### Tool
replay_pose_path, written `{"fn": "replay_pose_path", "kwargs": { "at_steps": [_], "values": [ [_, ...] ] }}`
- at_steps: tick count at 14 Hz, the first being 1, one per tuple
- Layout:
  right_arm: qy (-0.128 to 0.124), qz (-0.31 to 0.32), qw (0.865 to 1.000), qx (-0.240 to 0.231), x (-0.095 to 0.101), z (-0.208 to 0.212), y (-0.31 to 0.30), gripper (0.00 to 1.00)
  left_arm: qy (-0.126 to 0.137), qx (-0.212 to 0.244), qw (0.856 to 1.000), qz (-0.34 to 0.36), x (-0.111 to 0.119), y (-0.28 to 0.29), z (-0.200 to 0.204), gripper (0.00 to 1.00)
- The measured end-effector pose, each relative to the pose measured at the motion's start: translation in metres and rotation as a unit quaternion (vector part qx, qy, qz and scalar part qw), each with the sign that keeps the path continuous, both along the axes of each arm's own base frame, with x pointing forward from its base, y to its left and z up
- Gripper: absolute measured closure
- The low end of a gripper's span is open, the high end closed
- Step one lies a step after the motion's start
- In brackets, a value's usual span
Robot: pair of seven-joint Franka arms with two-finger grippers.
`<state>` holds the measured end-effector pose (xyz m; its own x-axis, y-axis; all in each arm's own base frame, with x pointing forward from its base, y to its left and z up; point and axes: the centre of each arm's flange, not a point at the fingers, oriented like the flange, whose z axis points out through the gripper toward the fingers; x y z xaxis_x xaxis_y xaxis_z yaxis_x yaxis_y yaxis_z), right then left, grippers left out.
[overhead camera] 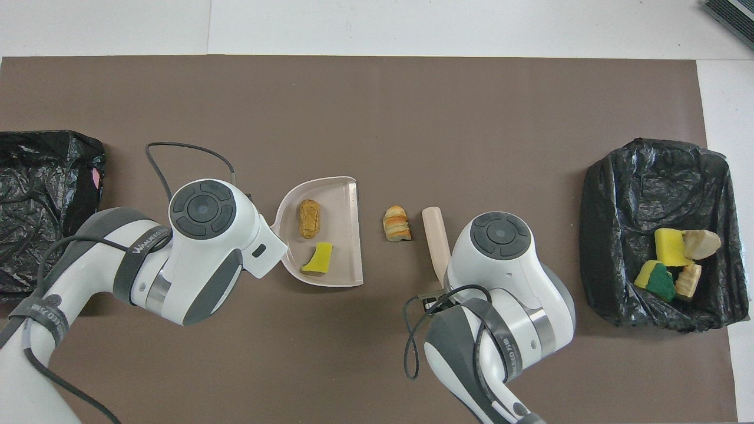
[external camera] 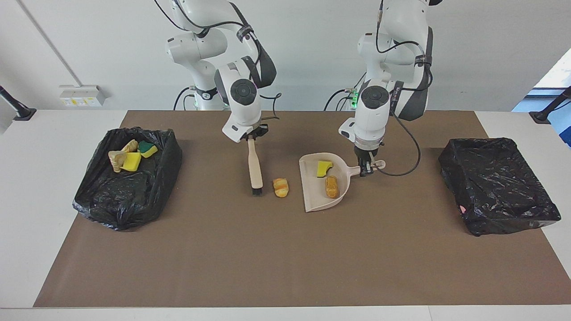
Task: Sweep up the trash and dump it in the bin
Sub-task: 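Push the last crusts into the dustpan with the brush in the right gripper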
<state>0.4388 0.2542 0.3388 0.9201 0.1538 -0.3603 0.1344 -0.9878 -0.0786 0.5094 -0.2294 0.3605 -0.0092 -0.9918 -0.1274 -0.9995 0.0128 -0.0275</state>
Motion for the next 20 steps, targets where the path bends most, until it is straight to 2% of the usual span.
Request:
{"fn": "replay_pose_path", "kwargs": {
  "at_steps": [2,4,6,9,11,14,17,20],
  "values": [
    [0.017,-0.008,0.997,0.070,-0.007,-0.001,0.026,0.74,0.003,0.001,1.000,0.008,-0.003,0.000,-0.004,0.68],
    [0.011,-0.025,0.992,0.123,-0.017,0.008,0.063,0.74,0.005,0.002,1.000,0.013,-0.005,0.000,-0.006,0.68],
    [0.008,-0.039,0.987,0.156,-0.029,0.016,0.092,0.74,0.005,0.002,1.000,0.014,-0.006,0.000,-0.006,0.68],
    [0.010,-0.048,0.985,0.165,-0.036,0.024,0.108,0.74,0.004,0.002,1.000,0.014,-0.006,0.000,-0.006,0.68],
    [0.014,-0.076,0.982,0.170,-0.037,0.029,0.116,0.74,0.004,0.002,1.000,0.014,-0.007,-0.001,-0.005,0.68],
    [0.004,-0.101,0.978,0.185,-0.049,0.061,0.154,0.74,0.004,0.002,1.000,0.013,-0.007,-0.002,-0.005,0.68],
    [0.003,-0.108,0.976,0.191,-0.044,0.082,0.149,0.74,0.004,0.002,1.000,0.013,-0.007,-0.002,-0.006,0.68],
    [0.018,-0.112,0.976,0.186,-0.039,0.090,0.132,0.74,0.005,0.002,1.000,0.012,-0.007,-0.002,-0.006,0.68]
  ]
}}
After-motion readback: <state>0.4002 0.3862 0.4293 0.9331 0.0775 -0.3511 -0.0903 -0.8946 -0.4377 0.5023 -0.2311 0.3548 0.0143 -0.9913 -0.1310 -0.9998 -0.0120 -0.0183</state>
